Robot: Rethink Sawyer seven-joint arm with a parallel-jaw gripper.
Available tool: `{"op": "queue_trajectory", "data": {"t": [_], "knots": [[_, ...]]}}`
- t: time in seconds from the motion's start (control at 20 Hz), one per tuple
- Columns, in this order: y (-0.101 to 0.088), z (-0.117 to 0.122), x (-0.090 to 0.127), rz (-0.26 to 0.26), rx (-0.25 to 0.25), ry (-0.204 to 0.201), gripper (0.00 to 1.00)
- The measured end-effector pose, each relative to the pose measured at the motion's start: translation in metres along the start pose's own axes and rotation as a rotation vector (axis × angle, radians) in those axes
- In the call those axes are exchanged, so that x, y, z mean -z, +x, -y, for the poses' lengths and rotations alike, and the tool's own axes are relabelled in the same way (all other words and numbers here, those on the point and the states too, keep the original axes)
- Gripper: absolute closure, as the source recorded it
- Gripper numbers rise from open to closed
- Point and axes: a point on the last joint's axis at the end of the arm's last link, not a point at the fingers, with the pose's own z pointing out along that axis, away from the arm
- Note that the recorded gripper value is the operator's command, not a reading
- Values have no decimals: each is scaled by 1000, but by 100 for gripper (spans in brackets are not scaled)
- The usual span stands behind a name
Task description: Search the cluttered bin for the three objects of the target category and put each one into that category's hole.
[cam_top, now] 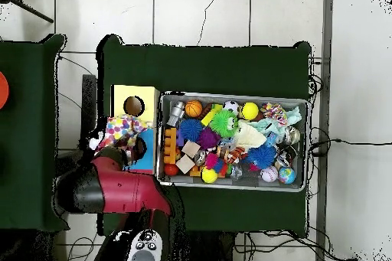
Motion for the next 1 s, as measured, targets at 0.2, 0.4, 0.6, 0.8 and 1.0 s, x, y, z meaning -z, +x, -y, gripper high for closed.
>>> {"op": "queue_trajectory", "data": {"t": [0.2,0.4,0.6,0.8,1.0], "knots": [[-10,13,7,13,-2,37,100],[-30,25,16,37,-17,49,100],[-57,46,19,76,-50,54,100],[-76,59,19,103,-70,60,100],[-95,67,13,125,-85,62,100]]}}
